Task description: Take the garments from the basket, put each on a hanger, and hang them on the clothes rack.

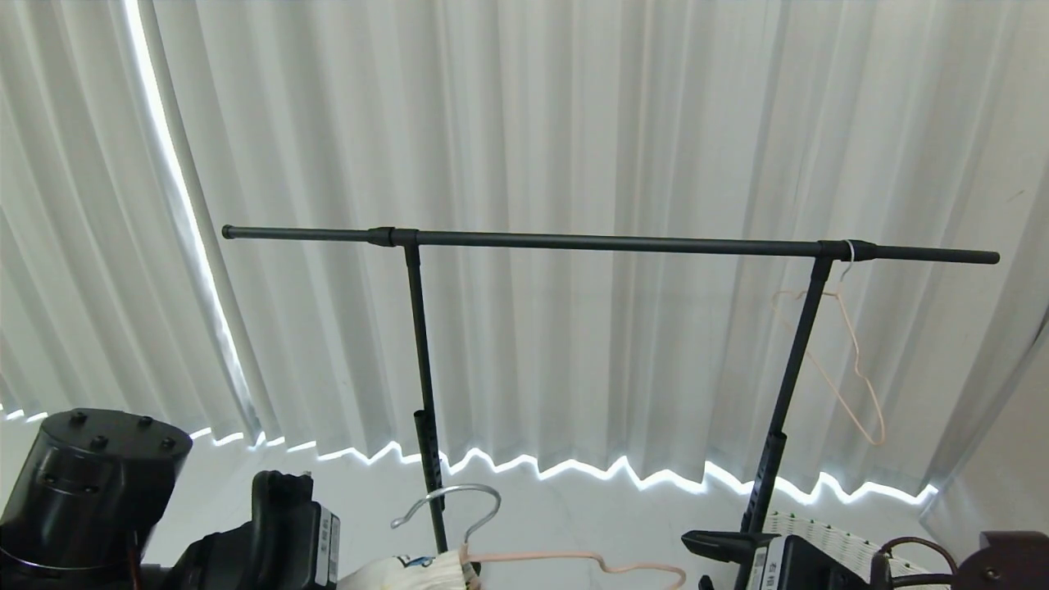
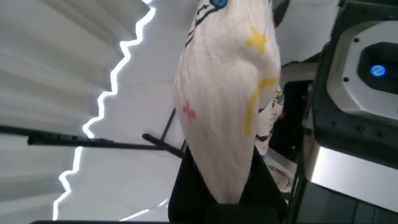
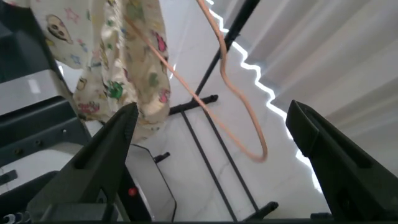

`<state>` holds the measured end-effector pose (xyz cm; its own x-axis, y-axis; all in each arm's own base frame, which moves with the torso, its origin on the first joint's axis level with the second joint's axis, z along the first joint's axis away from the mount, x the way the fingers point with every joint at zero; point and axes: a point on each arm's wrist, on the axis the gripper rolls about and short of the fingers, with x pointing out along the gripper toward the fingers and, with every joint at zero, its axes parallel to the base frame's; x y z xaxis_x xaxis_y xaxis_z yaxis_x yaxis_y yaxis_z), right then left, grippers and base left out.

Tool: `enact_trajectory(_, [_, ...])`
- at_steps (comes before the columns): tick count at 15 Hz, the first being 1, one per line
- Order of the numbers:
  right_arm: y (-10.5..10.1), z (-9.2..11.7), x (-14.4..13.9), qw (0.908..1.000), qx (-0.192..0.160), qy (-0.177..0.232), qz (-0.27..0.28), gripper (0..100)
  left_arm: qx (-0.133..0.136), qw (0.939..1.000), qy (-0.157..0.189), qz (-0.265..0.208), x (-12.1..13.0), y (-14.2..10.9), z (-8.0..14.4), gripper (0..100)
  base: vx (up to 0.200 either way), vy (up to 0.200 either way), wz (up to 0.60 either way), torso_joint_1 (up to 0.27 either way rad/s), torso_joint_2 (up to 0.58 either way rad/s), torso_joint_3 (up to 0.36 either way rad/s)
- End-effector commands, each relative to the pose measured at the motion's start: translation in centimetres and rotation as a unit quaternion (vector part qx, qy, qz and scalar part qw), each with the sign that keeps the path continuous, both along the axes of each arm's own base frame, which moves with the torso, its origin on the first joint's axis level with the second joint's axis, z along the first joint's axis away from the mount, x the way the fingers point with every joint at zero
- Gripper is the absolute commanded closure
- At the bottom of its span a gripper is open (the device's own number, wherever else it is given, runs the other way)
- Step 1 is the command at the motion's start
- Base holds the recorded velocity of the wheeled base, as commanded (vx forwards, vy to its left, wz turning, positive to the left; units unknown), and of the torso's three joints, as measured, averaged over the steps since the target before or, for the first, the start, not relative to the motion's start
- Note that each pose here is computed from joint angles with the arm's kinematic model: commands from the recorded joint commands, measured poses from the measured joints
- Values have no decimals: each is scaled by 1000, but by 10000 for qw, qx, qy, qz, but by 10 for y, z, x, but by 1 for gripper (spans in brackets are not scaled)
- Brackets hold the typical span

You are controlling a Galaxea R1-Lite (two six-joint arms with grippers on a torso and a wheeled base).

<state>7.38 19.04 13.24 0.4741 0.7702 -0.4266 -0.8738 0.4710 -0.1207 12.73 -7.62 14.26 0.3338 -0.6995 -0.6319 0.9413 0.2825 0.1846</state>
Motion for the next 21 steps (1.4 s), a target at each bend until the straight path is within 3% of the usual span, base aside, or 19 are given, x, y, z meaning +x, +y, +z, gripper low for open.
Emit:
enact_trajectory(1, [-3,-3,4,9999,-55,31,-128,0,-45,9997,-164,160,-3,6,4,100,0,0,0,0,0,0])
enact_trajectory(5, [-6,-4,11,9981,126,361,-487,0,-257,9960,-628,581,8,13,14,100,0,0,0,0,0,0])
enact_trajectory(8, [-2,-7,16,9953,221,615,-711,0,-452,9918,-954,723,17,13,35,100,0,0,0,0,0,0])
enact_trajectory(10, [14,-3,23,9908,497,894,-881,0,-761,9863,-1198,844,27,9,61,100,0,0,0,0,0,0])
enact_trajectory(13, [46,7,44,9758,1121,1312,-1340,0,-993,9803,-1548,719,37,0,89,100,0,0,0,0,0,0])
enact_trajectory(15, [66,9,64,9661,1351,1272,-1796,0,-1084,9779,-1684,600,35,-4,98,100,0,0,0,0,0,0])
enact_trajectory(17, [81,9,74,9627,1427,1207,-1956,0,-1122,9779,-1707,453,31,-8,99,100,0,0,0,0,0,0])
enact_trajectory(21, [74,5,75,9609,1355,1176,-2109,0,-1154,9748,-1813,590,38,-6,102,100,0,0,0,0,0,0])
